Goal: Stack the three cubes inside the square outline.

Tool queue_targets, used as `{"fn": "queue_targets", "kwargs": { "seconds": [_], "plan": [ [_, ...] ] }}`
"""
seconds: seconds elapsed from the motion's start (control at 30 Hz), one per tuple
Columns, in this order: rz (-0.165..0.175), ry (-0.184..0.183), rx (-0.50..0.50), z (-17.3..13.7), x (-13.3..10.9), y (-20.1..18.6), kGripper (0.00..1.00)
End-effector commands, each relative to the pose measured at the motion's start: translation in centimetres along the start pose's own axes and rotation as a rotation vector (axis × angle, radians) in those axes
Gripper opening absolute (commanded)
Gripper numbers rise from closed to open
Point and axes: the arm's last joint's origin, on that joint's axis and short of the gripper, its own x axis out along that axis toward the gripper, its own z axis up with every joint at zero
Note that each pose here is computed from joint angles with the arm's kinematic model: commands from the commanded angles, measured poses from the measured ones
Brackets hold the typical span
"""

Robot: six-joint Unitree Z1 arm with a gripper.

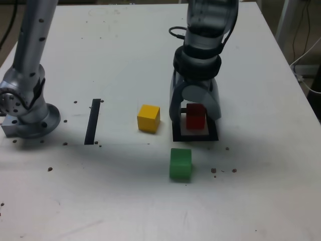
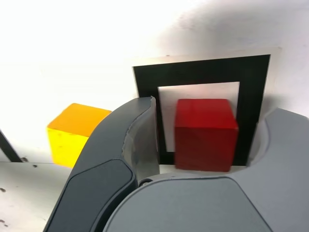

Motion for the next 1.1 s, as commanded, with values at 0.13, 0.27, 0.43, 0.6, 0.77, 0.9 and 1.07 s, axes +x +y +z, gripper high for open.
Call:
{"fn": "queue_targets", "kwargs": {
  "seconds": [0.13, 0.27, 0.43, 0.6, 0.77, 0.9, 1.07],
  "plan": [
    [0.020, -0.056, 0.015, -3.6, -4.1, 0.3, 0.99],
    [0.005, -0.042, 0.042, -6.1, -5.2, 0.9, 0.99],
    [-0.020, -0.019, 0.066, -9.3, -5.0, 1.3, 0.99],
    [-0.025, 0.031, 0.078, -11.3, -3.8, 1.2, 0.98],
    [-0.030, 0.063, 0.081, -11.8, -1.3, 1.0, 0.93],
    [-0.033, 0.051, 0.080, -11.5, 0.7, 0.9, 0.89],
    [-0.031, 0.055, 0.082, -10.9, 2.0, 0.8, 0.85]
  ]
}}
